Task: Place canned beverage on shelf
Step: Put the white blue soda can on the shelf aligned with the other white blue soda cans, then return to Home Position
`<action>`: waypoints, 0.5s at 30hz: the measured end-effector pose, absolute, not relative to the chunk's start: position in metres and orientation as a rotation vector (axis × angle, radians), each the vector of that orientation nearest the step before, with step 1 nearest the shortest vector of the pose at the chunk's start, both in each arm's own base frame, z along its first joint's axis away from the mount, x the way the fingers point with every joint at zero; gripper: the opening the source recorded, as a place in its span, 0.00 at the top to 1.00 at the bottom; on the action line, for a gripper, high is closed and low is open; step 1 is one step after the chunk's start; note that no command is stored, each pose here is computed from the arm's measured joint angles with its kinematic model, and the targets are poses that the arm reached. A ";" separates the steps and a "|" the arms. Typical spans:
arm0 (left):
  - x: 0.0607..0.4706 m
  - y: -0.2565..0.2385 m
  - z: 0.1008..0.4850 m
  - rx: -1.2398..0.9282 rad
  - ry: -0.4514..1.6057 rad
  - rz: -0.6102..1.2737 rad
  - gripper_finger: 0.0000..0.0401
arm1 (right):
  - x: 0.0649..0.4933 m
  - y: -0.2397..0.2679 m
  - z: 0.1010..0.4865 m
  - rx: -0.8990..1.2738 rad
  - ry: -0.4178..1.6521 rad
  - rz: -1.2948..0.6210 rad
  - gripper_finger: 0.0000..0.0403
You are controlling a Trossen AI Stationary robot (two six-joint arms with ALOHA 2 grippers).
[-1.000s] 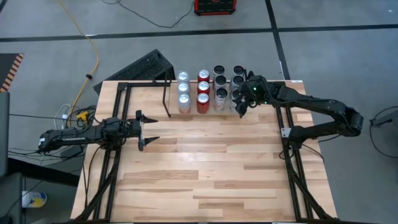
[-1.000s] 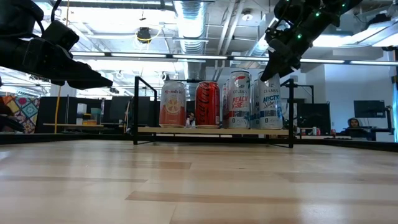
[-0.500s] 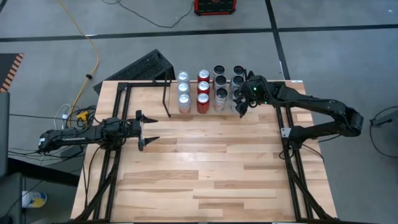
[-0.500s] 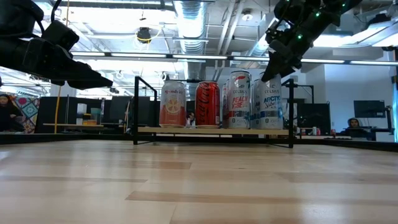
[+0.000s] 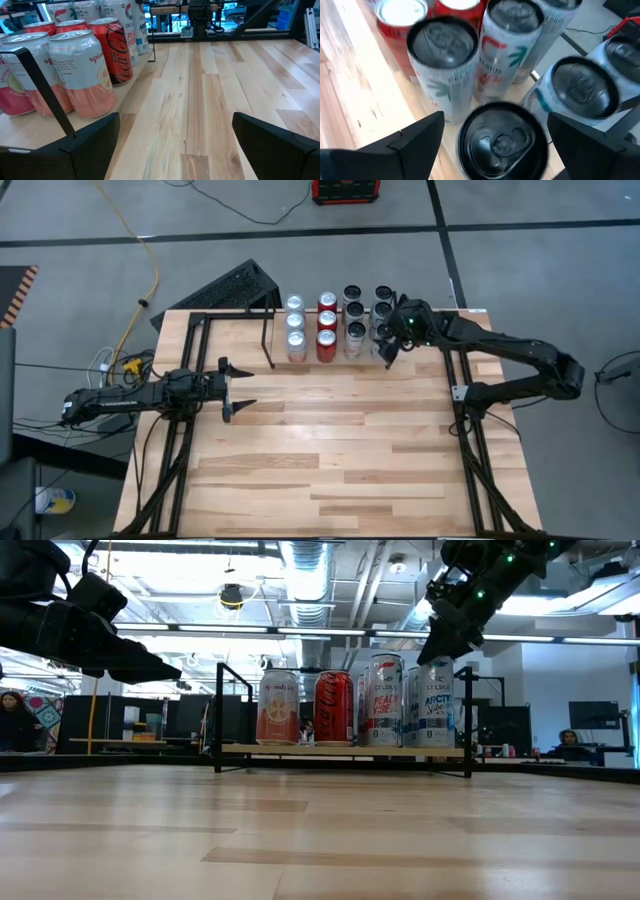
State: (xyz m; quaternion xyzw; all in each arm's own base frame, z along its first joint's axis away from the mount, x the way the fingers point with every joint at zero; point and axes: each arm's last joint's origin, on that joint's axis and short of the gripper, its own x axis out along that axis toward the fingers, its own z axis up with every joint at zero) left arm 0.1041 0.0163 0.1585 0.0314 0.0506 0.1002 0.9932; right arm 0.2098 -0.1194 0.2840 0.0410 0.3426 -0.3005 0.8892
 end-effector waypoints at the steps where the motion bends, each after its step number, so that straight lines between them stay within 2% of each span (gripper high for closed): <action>1: 0.104 0.016 0.158 0.063 0.102 0.201 0.07 | 0.210 -0.120 0.288 0.085 0.708 -0.625 0.06; 9: 0.104 0.016 0.158 0.063 0.101 0.201 0.07 | 0.216 -0.107 0.331 0.072 0.644 -0.576 0.06; 15: 0.104 0.016 0.158 0.063 0.102 0.201 0.07 | 0.222 -0.074 0.361 0.059 0.605 -0.438 0.06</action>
